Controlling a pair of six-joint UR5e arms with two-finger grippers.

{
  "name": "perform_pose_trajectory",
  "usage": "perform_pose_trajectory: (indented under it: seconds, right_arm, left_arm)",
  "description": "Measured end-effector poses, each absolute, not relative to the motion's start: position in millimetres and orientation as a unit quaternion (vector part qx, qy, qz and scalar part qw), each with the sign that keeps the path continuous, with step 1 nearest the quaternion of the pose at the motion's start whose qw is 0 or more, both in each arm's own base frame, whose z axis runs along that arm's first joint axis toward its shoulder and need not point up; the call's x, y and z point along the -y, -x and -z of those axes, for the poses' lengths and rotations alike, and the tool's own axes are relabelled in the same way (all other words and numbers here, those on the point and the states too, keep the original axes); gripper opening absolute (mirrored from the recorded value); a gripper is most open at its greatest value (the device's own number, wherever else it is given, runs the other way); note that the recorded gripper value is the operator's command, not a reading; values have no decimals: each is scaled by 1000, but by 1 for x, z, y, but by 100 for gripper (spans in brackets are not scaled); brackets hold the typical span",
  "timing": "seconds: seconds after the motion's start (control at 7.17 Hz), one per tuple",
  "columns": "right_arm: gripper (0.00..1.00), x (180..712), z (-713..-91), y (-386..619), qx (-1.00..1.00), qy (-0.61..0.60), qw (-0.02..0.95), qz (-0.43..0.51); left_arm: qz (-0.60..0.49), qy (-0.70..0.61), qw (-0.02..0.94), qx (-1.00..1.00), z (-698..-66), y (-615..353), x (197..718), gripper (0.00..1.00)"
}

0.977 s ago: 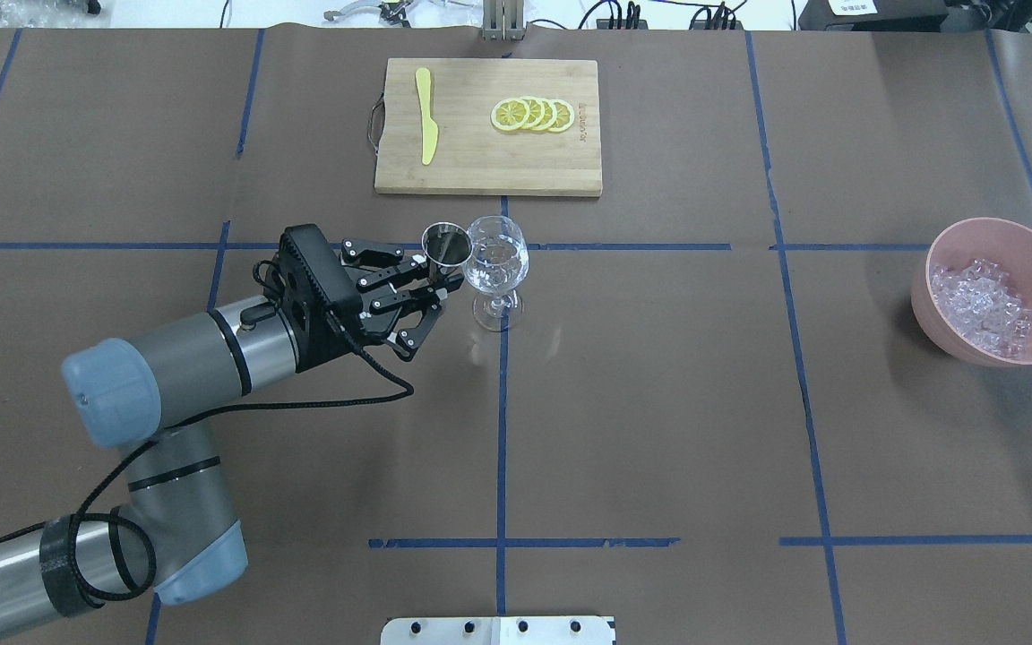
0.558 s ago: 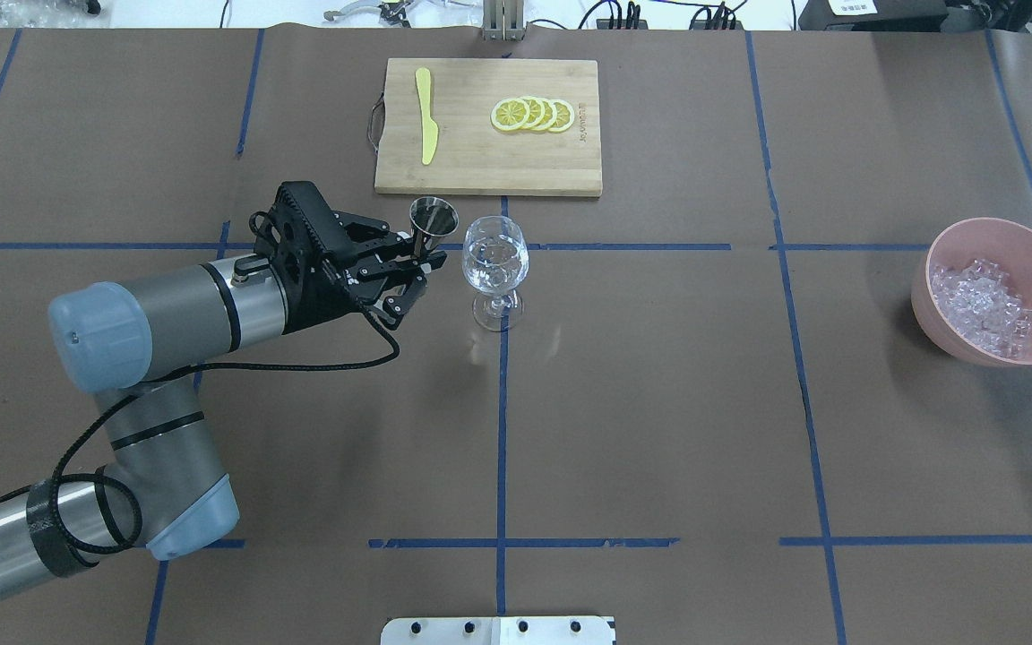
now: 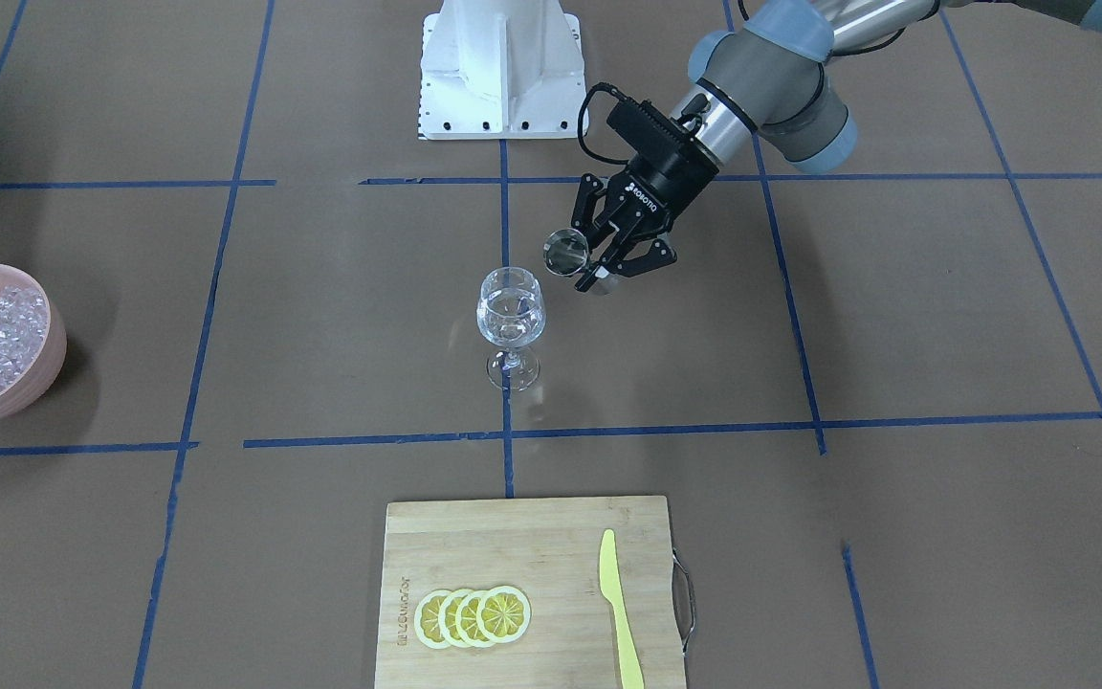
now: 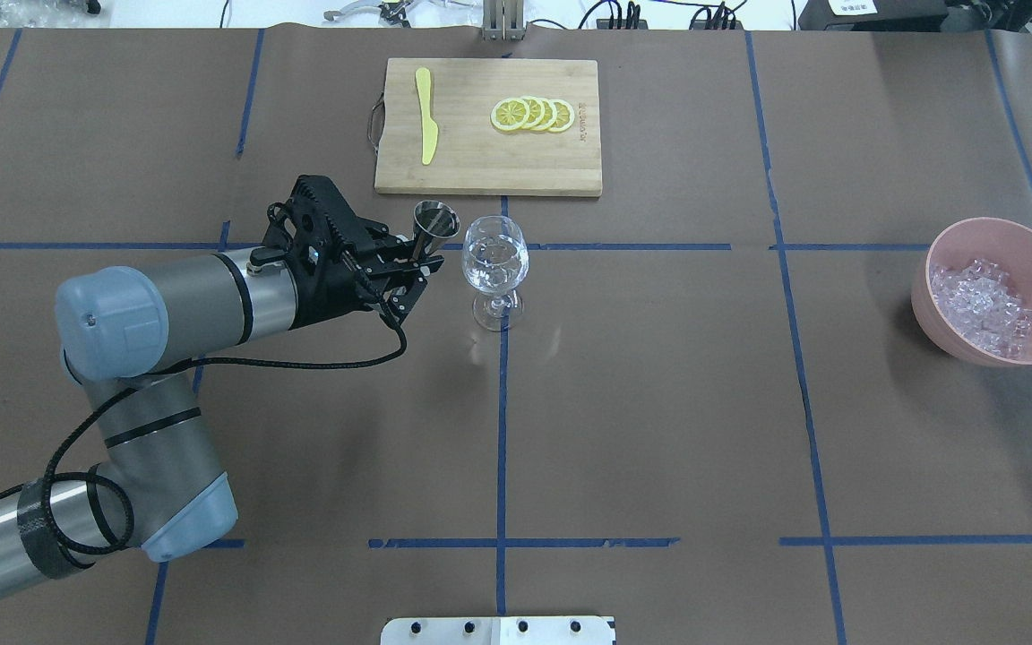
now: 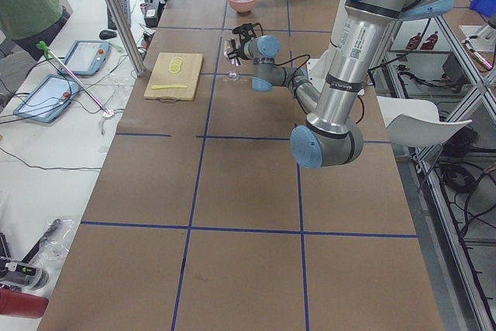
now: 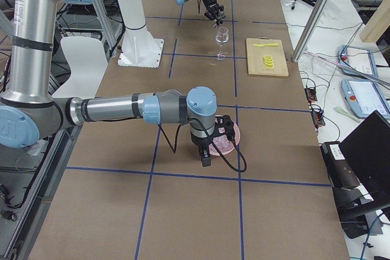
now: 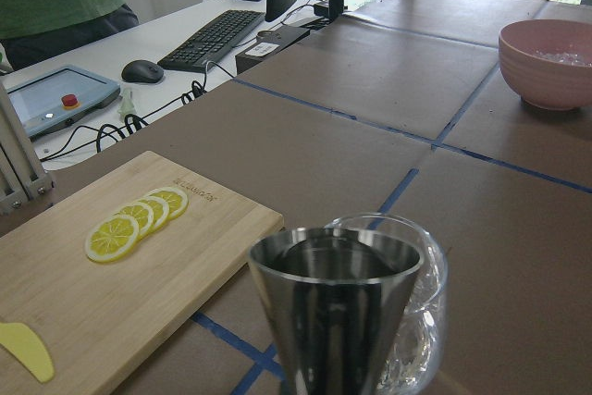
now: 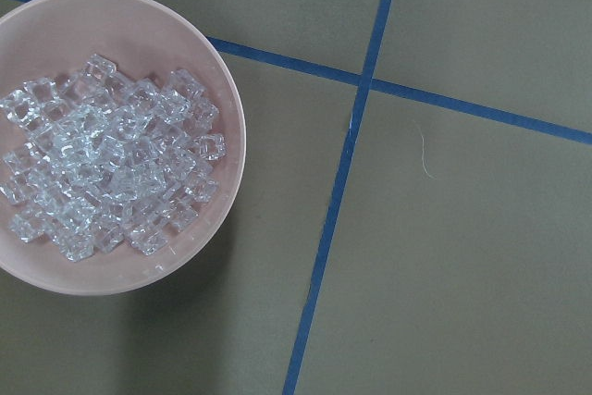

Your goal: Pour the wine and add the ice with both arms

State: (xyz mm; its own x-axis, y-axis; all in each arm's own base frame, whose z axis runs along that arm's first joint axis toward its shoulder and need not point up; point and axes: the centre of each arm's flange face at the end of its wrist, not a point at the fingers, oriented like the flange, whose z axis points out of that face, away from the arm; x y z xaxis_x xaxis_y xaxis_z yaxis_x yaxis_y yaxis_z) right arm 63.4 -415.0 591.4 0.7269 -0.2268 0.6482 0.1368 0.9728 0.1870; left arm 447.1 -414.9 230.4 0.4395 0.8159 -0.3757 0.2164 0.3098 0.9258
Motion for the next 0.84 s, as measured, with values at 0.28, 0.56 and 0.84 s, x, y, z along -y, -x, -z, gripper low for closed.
perform_pose_trajectory:
  seconds: [0.28, 0.56, 0.84]
  right_arm:
    - [100, 415, -592, -63, 356, -63, 927, 98]
    - [100, 414, -592, -63, 356, -62, 927, 98]
    - [100, 414, -593, -63, 356, -61, 927, 97]
  left_arm:
    - [-237, -531, 661, -474, -222, -449, 413, 0]
    - [-243, -522, 672, -467, -212, -454, 415, 0]
    - [-249, -511, 684, -457, -206, -458, 417, 0]
